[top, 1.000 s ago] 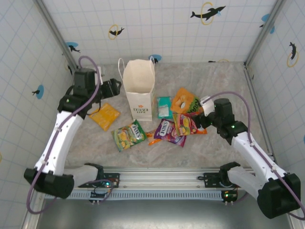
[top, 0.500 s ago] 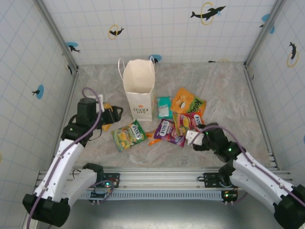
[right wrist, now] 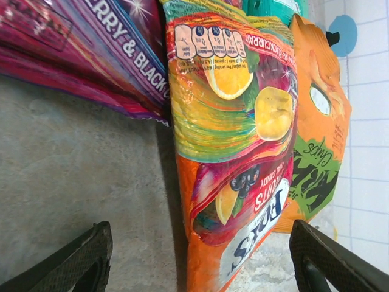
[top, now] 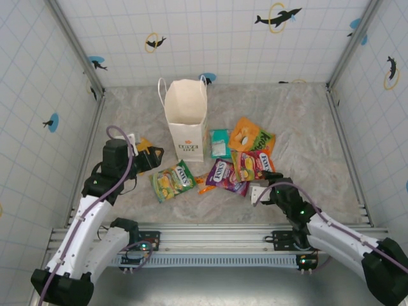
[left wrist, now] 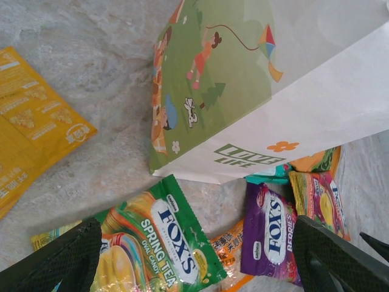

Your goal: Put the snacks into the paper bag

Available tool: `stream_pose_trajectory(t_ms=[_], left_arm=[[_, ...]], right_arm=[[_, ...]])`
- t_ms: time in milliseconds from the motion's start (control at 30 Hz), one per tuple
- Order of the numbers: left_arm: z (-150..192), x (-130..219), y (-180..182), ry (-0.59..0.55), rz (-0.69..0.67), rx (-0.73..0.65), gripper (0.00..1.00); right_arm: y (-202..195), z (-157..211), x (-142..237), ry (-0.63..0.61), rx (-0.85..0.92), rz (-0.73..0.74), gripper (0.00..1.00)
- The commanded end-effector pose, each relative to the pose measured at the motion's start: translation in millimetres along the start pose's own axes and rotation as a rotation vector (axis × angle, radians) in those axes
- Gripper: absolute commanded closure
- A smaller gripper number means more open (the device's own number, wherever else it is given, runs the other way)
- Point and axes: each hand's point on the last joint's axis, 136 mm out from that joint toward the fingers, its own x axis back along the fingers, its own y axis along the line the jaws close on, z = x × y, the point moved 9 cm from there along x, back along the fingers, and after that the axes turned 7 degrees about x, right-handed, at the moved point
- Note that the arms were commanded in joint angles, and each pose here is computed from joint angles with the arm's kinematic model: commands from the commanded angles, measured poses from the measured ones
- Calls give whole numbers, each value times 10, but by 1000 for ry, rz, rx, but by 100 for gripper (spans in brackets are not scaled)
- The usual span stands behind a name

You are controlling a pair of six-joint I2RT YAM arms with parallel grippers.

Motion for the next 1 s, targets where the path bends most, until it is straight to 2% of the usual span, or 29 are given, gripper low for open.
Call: stream_pose_trajectory(t_ms=[0,567,667,800,967], left_arm=[[21,-48,16,3,2,5,17],[64,-124,87,12,-24,8,17],[73,-133,102,16,-34,5,17],[76,-141,108,21,-39,-8,17],[102,-161,72,41,22,-101,19]], right_arm=[[-4,16,-26,11,21,78,24],[-123,-67,-263,-36,12,105,39],[-167,-77,-294,-31,5,113,48],[-232,-75,-258,-43,-23,145,69],[-341,-76,-168,-103,-113,159,80]])
